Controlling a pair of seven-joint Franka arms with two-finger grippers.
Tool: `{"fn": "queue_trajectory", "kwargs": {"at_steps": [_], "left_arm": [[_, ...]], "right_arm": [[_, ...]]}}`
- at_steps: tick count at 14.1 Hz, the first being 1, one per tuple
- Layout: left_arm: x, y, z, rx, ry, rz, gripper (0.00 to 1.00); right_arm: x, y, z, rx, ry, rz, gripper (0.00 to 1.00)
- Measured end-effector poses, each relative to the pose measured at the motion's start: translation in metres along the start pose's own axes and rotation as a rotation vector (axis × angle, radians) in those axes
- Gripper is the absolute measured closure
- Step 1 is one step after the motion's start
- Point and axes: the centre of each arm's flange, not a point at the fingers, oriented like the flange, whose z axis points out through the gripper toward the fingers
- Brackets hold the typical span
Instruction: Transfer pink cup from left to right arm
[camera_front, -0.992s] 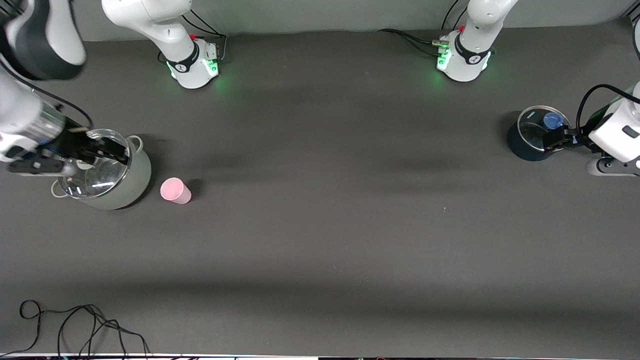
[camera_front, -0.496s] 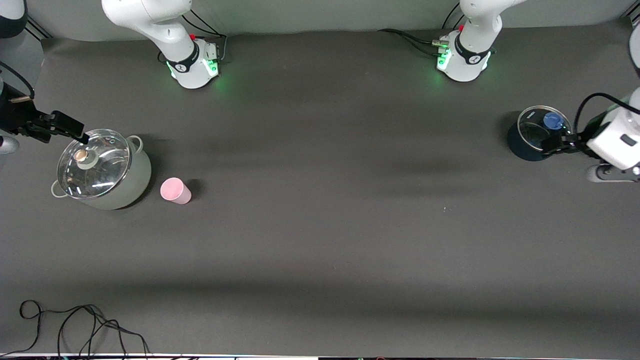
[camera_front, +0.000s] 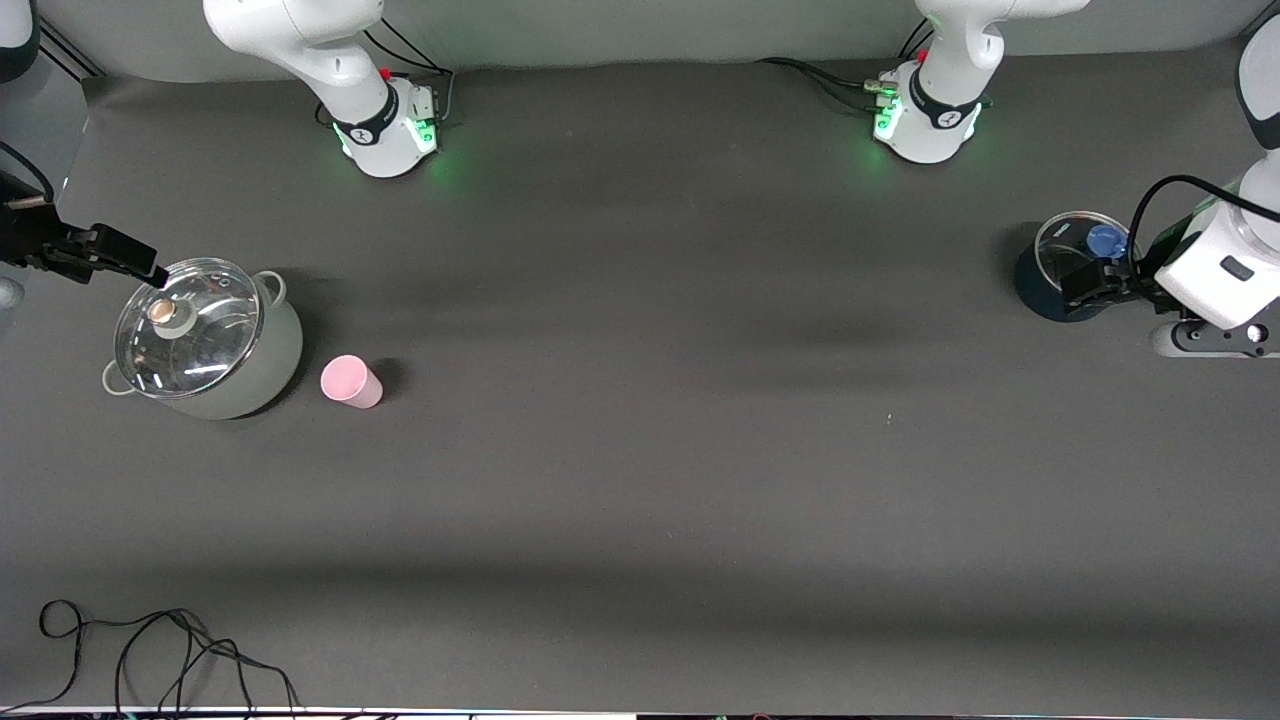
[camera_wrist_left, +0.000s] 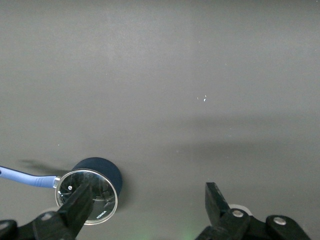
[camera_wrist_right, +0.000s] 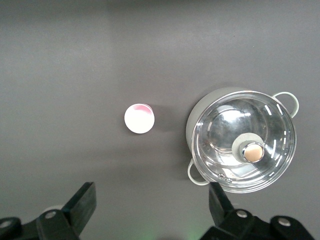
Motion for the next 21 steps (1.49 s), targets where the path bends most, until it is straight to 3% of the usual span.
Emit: {"fn": "queue_trajectory", "kwargs": {"at_steps": [12, 21], "left_arm": [[0.001, -0.008, -0.001, -0.03, 0.007, 0.013, 0.0], [0.001, -0.01, -0.001, -0.03, 0.007, 0.012, 0.0]], "right_arm": [[0.0, 0.006, -0.001, -0.012, 0.003, 0.015, 0.0], [0.022, -0.011, -0.017, -0.029, 0.049, -0.008, 0.0]]}}
